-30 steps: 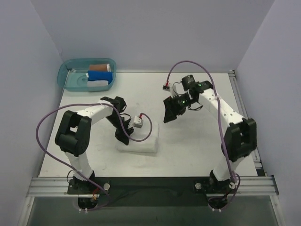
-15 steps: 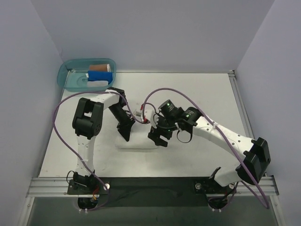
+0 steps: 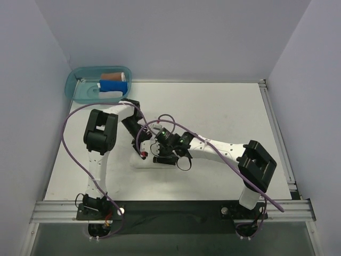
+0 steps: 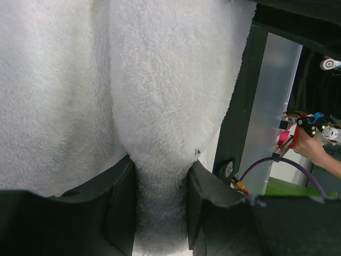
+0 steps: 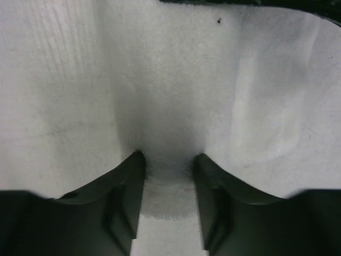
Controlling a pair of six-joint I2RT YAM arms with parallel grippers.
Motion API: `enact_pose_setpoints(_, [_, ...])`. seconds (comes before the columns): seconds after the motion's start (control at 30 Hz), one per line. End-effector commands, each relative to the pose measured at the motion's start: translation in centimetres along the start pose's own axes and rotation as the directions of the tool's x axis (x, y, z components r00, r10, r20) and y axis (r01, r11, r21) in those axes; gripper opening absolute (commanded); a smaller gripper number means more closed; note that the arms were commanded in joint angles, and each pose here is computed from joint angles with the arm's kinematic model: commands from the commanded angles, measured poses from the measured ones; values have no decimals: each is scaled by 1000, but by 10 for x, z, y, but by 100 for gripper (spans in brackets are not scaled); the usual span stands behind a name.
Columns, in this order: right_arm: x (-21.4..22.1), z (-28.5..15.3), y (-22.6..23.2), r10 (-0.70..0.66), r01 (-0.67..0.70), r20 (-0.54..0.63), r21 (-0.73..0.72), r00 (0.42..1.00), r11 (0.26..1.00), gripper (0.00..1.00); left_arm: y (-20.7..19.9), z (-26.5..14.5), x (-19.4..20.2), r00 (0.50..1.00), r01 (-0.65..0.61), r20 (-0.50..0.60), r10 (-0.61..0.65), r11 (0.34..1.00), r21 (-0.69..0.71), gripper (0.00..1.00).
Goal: Roll the towels
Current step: Roll the towel
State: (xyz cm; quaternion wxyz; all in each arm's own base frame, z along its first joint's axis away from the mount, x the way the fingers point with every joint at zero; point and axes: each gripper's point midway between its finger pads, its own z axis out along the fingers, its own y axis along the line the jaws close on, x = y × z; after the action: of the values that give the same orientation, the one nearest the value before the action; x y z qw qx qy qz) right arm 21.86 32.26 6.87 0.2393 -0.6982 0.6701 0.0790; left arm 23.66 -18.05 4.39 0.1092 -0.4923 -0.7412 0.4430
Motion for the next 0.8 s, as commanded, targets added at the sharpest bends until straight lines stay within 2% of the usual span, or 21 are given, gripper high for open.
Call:
enact_pose_setpoints(0.0, [6, 19, 11, -5, 5, 2, -62, 1000, 998, 31, 43, 3, 31, 991, -40, -128, 29, 996, -79, 37])
enact_pose_setpoints(0.03, [13, 25, 16, 6, -7, -13, -93, 1000, 996, 25, 42, 1, 31, 993, -33, -116, 23, 996, -81, 38])
enact_pose_setpoints(0.07, [19, 28, 15, 30, -32, -22, -114, 999, 993, 13, 41, 0, 32, 994, -23, -107, 14, 996, -86, 38])
enact_pose_setpoints(0.13, [26, 33, 26, 74, -82, -49, -196, 996, 977, 2, 43, -11, 30, 998, -25, -58, 17, 991, -131, 40])
enact_pose_setpoints(0.17, [33, 31, 30, 107, -118, -60, -251, 992, 961, 0, 41, -11, 35, 999, -7, -41, 1, 991, -134, 43])
enact_pose_setpoints(0.23, [34, 33, 33, 144, -161, -76, -305, 987, 939, 0, 35, -22, 30, 1000, -3, 28, 8, 988, -153, 48])
enact_pose_setpoints(0.3, [43, 29, 37, 190, -219, -114, -365, 975, 905, 0, 32, -37, 31, 993, 29, 120, -9, 987, -159, 60])
enact_pose_setpoints(0.43, [38, 26, 51, 262, -293, -133, -501, 956, 814, 0, 15, -78, 24, 946, 17, 320, 58, 974, -226, 68])
enact_pose_setpoints(0.6, [37, 25, 59, 293, -350, -192, -563, 937, 749, 0, 1, -135, 25, 841, 74, 532, 103, 950, -302, 70])
enact_pose_setpoints(0.7, [36, 26, 60, 320, -396, -235, -591, 918, 703, 0, -17, -156, 26, 789, 75, 590, 171, 926, -369, 71])
enact_pose_setpoints(0.77, [41, 30, 60, 343, -442, -279, -611, 897, 657, 0, -30, -157, 32, 781, 56, 576, 242, 891, -450, 72])
